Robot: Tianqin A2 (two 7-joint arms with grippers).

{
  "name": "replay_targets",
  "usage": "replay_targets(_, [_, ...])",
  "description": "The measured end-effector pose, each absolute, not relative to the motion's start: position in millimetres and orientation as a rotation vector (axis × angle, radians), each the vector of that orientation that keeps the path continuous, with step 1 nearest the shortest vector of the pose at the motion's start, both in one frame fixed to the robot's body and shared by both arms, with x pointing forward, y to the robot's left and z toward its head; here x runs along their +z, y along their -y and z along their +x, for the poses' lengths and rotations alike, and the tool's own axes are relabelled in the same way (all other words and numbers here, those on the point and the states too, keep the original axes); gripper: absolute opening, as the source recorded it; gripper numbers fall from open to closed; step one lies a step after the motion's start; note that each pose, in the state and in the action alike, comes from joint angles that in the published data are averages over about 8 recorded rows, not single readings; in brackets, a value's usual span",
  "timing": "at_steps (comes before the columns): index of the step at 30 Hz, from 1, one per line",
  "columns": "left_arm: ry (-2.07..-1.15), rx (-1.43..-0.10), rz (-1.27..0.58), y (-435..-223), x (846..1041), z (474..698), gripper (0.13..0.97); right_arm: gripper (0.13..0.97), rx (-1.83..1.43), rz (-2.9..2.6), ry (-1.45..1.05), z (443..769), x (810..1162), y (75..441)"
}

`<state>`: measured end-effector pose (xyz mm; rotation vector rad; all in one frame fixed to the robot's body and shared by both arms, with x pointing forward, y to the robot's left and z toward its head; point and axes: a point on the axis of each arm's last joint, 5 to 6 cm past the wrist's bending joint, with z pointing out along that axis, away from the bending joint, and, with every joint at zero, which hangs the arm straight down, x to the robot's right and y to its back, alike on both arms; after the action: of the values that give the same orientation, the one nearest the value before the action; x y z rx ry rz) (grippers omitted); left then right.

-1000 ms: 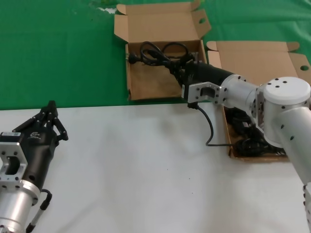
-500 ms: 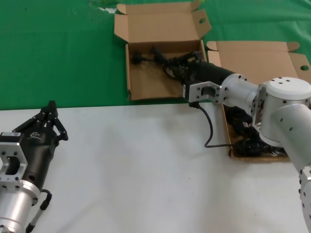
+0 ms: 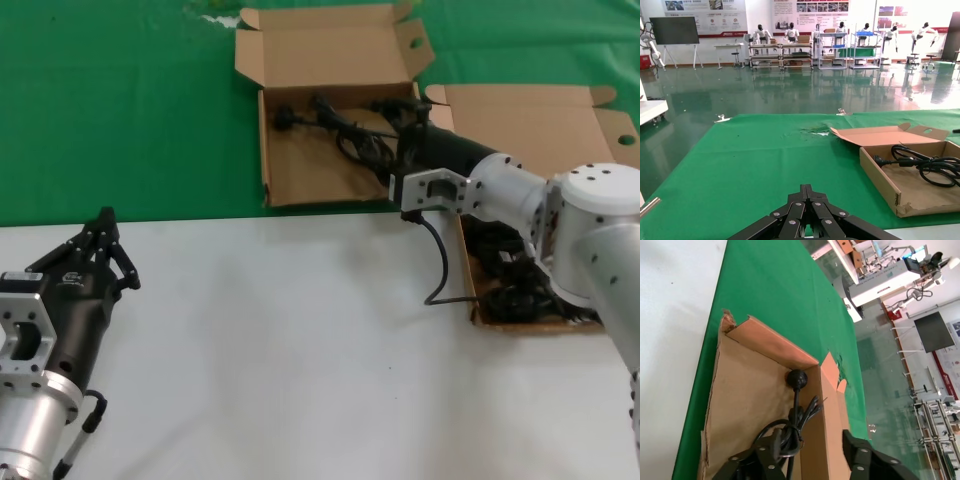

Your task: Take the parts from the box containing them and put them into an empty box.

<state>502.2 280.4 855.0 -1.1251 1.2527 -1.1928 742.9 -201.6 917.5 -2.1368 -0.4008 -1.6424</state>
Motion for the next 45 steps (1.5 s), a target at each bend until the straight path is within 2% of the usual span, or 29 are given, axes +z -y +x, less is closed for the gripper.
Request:
replay_targets(4, [-1.253,-1.193,-1.125,-280.4,855.0,502.2,0.139,0.469,-1.644,-2.127,0.376,737.5,919.7,207.8])
replay_targets(5, [-1.253,-1.193,-1.125,-280.4,855.0,502.2,0.139,0.469,-1.645,-2.124,0.369,735.9,920.3,209.4])
replay_targets(13, [-1.253,-1.193,-1.125,-280.4,855.0,502.2,0.139,0.685,-1.66,-2.096,0.323,721.6,927.7,220.3])
replay_targets(17, [-1.253,-1.193,-1.125,-280.4,855.0,502.2,0.139,0.685,-1.67,-2.08,0.309,714.4,932.8,225.2])
replay_targets(25, [-1.253,-1.193,-1.125,-280.4,855.0,502.2,0.139,0.844,-1.687,-2.049,0.279,699.0,942.1,237.5])
replay_targets(34, [-1.253,-1.193,-1.125,-280.4,855.0,502.2,0.139,0.938,-1.7,-2.02,0.245,684.4,948.0,248.0])
replay_targets(45, [-1.253,-1.193,-1.125,-280.4,855.0,502.2,0.172,0.966,-1.68,-1.99,0.155,676.0,940.2,248.3])
